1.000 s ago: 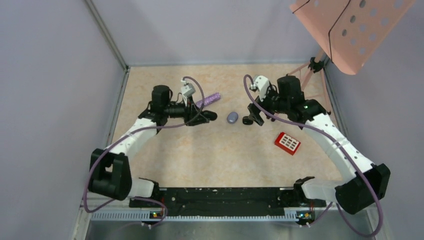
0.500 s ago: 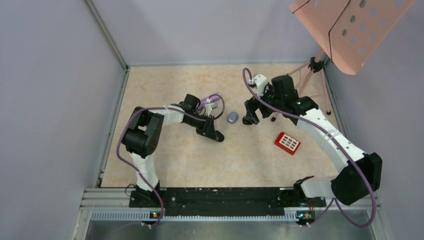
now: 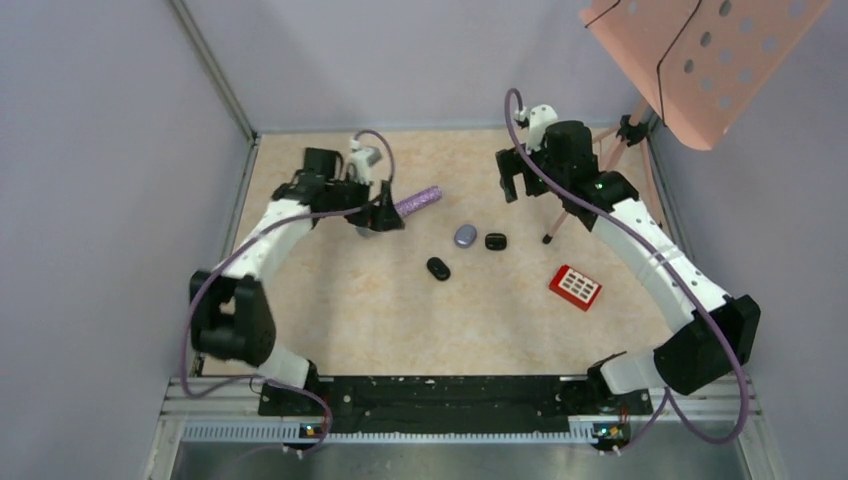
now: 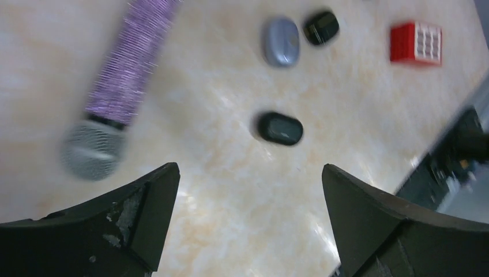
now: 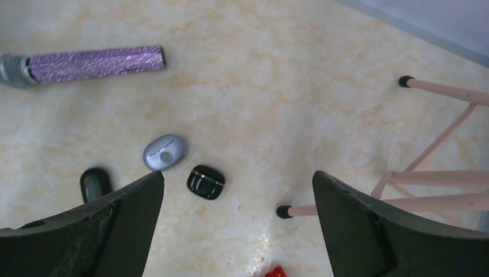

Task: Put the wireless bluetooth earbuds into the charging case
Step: Reset both arms

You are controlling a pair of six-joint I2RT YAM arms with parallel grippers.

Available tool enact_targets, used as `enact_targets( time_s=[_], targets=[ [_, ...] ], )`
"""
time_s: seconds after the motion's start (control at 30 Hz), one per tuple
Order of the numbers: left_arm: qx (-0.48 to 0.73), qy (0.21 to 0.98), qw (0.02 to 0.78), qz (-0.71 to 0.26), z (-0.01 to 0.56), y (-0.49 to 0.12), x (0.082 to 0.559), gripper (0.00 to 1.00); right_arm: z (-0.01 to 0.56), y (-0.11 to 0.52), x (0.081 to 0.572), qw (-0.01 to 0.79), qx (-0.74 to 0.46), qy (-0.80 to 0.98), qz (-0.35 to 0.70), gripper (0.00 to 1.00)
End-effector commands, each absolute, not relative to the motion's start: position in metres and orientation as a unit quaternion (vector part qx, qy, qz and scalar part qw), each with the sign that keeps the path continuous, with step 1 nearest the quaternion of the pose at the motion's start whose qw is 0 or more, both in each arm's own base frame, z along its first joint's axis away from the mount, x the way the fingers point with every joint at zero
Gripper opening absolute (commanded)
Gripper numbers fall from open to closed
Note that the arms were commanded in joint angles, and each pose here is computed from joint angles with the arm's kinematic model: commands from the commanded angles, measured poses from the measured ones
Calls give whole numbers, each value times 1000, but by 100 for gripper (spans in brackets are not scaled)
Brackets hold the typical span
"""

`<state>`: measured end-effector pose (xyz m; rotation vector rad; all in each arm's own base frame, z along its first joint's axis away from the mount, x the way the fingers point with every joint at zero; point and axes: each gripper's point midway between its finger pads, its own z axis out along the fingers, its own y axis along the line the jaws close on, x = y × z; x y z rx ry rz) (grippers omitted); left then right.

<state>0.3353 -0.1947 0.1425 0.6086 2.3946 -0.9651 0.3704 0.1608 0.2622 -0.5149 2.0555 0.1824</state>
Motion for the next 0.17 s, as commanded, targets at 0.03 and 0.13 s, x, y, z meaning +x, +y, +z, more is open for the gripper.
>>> enact_targets(
  time_s=[0.03, 0.13],
  targets=[
    [86, 788, 569, -218, 271, -118, 394, 99, 288, 147, 407, 534, -133, 835, 33, 98],
    [76, 773, 607, -170, 279, -101, 400, 99, 286, 160, 411, 531, -147, 833, 56, 99]
  ],
)
